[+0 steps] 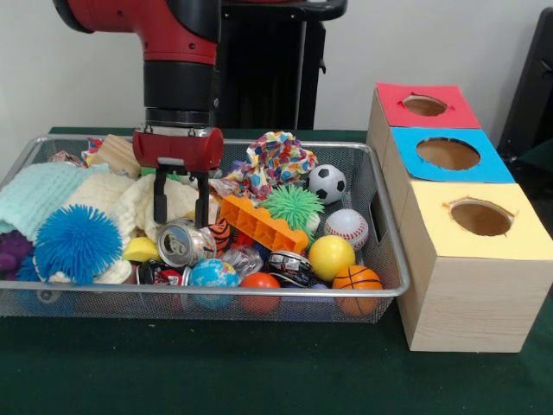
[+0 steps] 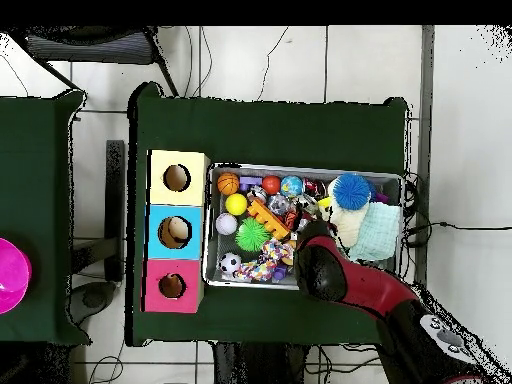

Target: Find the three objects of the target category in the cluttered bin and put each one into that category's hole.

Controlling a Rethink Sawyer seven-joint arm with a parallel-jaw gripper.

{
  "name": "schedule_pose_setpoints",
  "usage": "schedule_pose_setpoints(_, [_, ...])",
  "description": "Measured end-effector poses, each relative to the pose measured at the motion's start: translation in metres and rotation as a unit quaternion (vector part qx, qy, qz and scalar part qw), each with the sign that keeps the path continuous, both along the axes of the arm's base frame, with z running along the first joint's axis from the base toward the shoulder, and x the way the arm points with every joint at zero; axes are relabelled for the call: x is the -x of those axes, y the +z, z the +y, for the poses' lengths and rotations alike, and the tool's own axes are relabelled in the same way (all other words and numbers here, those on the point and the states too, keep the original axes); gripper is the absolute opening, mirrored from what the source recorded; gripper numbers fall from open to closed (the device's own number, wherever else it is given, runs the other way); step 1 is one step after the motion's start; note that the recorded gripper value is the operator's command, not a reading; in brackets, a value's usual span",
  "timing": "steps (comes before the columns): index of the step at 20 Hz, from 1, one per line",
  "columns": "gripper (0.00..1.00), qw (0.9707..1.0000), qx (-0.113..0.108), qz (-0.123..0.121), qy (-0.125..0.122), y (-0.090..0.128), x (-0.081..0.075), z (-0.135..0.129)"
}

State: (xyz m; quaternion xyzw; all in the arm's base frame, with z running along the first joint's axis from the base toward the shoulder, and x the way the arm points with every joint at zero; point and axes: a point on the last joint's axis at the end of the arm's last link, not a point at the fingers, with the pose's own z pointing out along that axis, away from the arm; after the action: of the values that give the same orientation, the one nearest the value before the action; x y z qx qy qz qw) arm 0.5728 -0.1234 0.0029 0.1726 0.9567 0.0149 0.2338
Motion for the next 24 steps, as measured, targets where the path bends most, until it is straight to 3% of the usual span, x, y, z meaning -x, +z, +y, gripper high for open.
schedule_pose_setpoints(17, [1.0, 0.9999, 0.004, 0.001, 0.015, -0.006, 0.002, 0.002])
schedule_pose_setpoints(24, [1.0, 0.9995, -0.013, -0.002, 0.028, -0.011, 0.006, -0.002])
